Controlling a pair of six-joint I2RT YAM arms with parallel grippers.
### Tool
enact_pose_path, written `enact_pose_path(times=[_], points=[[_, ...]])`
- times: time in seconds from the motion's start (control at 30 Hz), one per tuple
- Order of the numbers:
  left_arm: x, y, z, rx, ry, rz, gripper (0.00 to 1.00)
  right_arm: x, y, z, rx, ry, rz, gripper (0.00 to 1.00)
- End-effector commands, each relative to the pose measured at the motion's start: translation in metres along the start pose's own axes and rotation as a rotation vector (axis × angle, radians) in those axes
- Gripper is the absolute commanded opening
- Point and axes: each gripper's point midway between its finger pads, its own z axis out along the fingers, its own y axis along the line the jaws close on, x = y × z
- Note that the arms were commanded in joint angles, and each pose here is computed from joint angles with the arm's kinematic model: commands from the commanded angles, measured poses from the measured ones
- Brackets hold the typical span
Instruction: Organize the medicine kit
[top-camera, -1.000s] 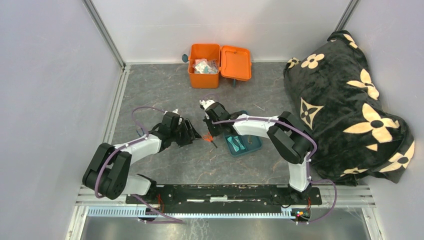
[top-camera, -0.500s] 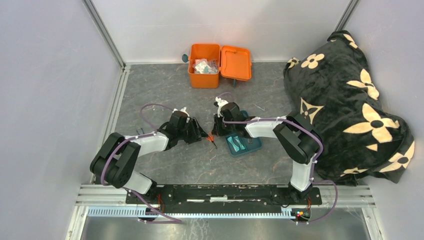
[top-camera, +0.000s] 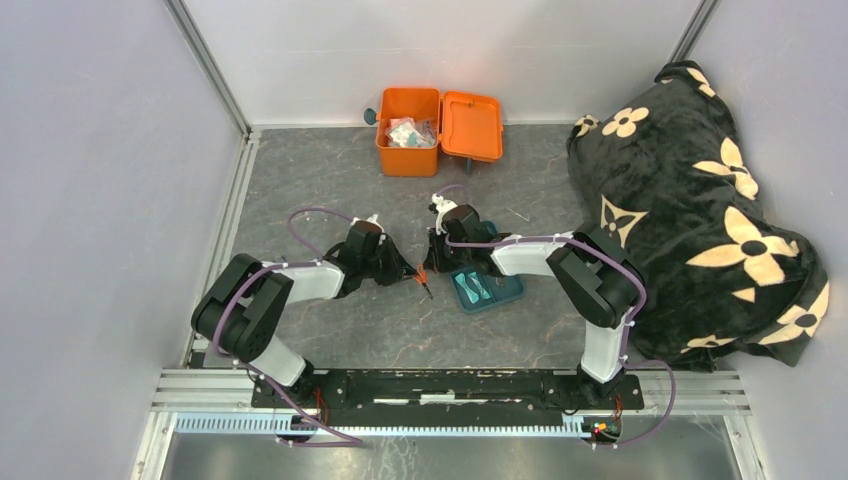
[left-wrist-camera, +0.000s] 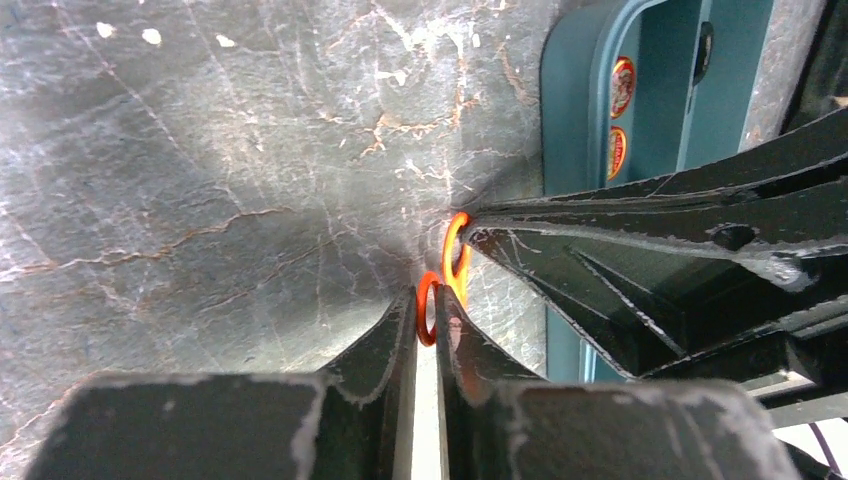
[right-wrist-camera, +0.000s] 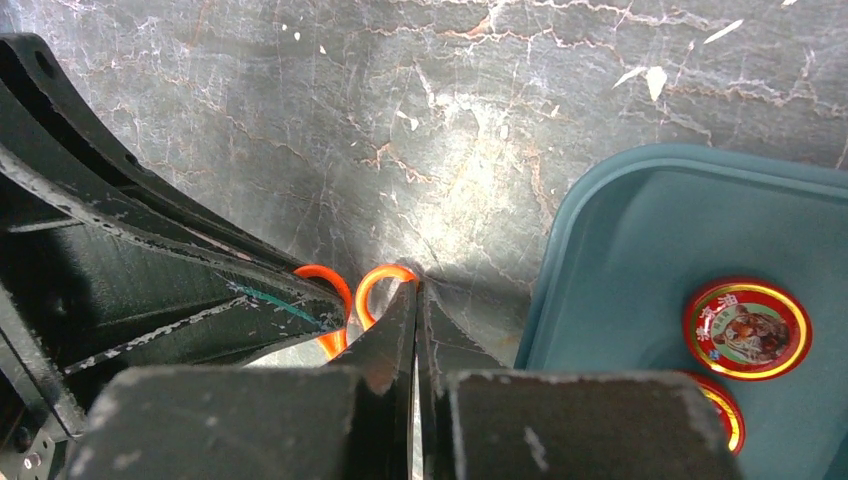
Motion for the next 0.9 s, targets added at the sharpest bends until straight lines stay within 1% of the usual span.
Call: enact_pose_path(times=[0.0,0.03,0.07,0.17,0.23,0.4,0.6,0.67,0.87], points=[[0.004,0.009,0.001,-0.053,0.012,-0.019,0.1,0.039,-0.018,-0.009,0.066,0.126,0.006,0.0],[0.003,0.007,0.0,-0.051,0.01,-0.017,0.06,0.033,-0.015,-0.011,0.057,0.11,0.001,0.01],[0.002,0.006,-0.001,-0.049,0.007,-0.016,0.03,0.028,-0.013,-0.014,0.049,0.094,-0.004,0.05],[-0.002,0.002,-0.005,-0.04,-0.007,-0.01,0.02,0.0,0.001,-0.029,0.016,-0.003,-0.028,0.22],[-0.005,-0.003,-0.01,-0.03,-0.019,-0.002,0.02,-0.019,0.008,-0.044,0.008,-0.071,-0.046,0.29],[-0.019,-0.026,-0.032,0.03,-0.075,0.026,0.02,-0.044,0.022,-0.081,-0.015,-0.179,-0.108,0.37],[-0.041,-0.061,-0.072,0.122,-0.173,0.059,0.02,-0.046,0.044,-0.109,-0.116,-0.208,-0.182,0.5],[-0.047,-0.076,-0.085,0.166,-0.194,0.064,0.02,-0.046,0.055,-0.115,-0.169,-0.213,-0.199,0.57],[-0.054,-0.101,-0.104,0.25,-0.212,0.076,0.02,-0.047,0.077,-0.122,-0.276,-0.218,-0.227,0.61]])
